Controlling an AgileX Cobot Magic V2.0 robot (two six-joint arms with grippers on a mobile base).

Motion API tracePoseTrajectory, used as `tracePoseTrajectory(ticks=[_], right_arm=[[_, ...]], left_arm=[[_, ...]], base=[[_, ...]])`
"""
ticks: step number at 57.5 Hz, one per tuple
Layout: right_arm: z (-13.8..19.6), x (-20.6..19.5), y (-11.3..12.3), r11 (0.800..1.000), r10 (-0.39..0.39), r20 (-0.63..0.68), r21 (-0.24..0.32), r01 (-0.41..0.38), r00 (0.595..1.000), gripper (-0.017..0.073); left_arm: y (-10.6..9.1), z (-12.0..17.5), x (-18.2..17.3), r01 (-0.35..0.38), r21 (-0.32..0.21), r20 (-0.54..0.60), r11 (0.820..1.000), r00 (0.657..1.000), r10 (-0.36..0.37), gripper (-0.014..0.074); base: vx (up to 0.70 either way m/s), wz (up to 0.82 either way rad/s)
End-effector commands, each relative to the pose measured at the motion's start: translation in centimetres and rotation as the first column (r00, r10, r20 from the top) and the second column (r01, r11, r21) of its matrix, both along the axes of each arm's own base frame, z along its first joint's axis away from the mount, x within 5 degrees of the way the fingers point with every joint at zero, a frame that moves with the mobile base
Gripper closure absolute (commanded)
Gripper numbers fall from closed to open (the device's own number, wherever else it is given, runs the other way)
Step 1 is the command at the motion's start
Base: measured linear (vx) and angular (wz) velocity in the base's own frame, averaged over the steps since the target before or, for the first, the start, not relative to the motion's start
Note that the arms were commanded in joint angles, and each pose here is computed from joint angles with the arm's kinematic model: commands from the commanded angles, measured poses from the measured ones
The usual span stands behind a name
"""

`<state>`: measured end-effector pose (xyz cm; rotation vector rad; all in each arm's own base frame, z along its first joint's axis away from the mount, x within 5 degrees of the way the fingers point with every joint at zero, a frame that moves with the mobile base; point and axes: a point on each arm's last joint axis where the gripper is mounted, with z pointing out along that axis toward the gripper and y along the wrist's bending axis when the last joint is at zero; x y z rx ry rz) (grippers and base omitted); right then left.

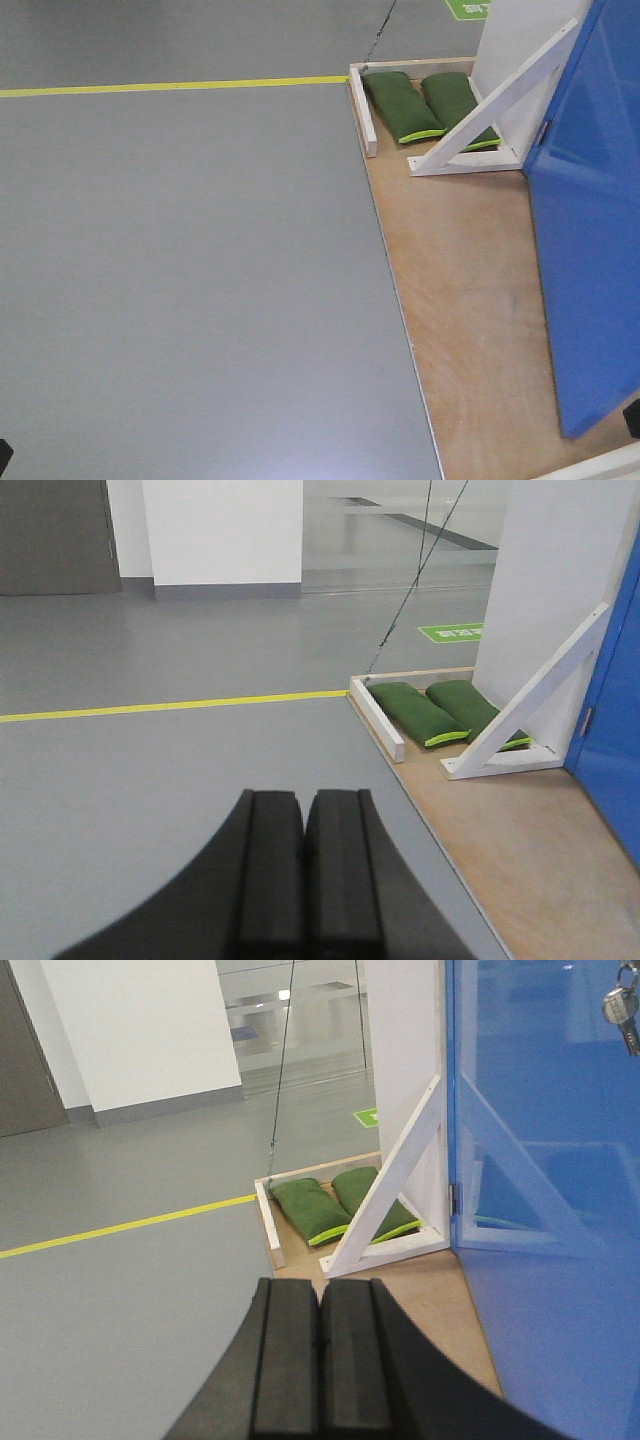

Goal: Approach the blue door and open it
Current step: 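Drive and turn the base to stop beside the blue door's edge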

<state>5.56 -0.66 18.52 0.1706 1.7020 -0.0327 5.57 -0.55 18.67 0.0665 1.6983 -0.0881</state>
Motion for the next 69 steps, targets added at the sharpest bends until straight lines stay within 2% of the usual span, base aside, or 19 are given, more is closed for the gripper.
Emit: tracePoseTrajectory(ticks=[1, 69], right_arm=[[0.68, -0.02, -0.04, 1.000, -0.004, 0.088, -0.022, 0.006, 0.996, 0.0561], [0.68, -0.02, -0.04, 1.000, -0.004, 0.088, -0.022, 0.006, 0.996, 0.0561]], left_arm=[[0.00, 1.70, -0.15, 0.003, -0.025, 0.124, 1.000, 0.992, 0.000, 0.0521], [0.00, 1.70, -0.15, 0.003, -0.025, 0.124, 1.000, 0.992, 0.000, 0.0521]], base=[[0.18, -0.06], [0.13, 0.02]])
